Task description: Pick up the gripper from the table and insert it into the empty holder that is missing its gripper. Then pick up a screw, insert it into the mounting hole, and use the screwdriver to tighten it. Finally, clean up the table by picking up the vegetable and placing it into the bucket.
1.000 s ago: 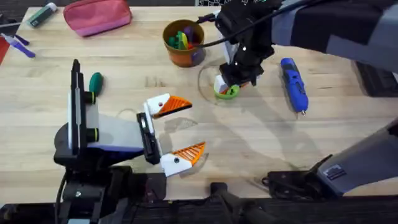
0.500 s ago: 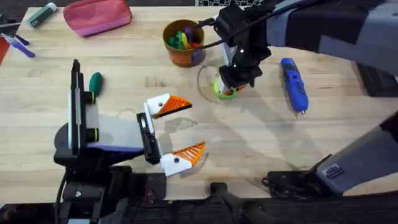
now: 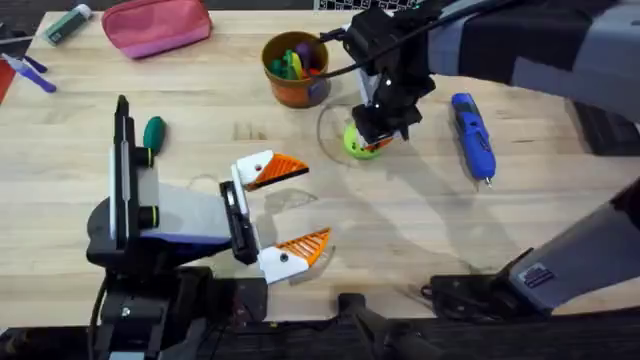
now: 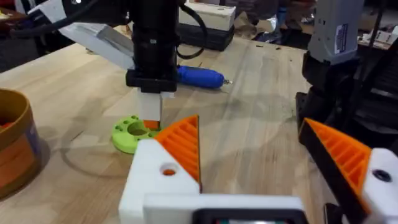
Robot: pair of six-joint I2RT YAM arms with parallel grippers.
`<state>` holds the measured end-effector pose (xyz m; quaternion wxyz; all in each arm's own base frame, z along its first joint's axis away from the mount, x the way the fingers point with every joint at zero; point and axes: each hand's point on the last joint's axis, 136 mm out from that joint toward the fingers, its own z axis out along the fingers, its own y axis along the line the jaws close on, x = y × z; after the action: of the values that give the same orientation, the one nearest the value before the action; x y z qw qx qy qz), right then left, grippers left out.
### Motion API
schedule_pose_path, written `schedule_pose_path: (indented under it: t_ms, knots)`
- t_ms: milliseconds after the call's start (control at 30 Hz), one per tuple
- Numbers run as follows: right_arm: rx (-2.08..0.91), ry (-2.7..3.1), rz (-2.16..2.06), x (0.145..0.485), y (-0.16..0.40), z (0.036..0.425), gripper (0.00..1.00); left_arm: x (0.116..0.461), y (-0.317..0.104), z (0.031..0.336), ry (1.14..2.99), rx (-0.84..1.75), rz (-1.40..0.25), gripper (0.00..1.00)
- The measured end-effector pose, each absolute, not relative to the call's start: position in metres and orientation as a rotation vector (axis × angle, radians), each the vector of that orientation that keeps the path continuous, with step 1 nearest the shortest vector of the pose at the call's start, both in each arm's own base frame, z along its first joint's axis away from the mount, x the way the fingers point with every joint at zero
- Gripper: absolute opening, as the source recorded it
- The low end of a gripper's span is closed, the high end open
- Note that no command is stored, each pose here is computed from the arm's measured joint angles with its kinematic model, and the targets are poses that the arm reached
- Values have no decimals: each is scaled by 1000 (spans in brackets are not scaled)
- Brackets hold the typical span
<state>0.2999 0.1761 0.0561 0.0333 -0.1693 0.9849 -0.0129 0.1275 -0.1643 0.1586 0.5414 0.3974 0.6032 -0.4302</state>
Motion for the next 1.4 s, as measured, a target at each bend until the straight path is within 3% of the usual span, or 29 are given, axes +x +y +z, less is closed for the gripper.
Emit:
schedule_pose_path:
  t_ms: [567,967,1400]
  knots:
    - [-520,3025,-36,297,174,67,6,128,-164,159,1433,944,-1022,986]
    - [-530,2956,7,297,181,124,6,128,-164,159,1433,944,-1022,987]
    - [-689,2808,82,292,215,217,6,128,-164,159,1433,944,-1022,987]
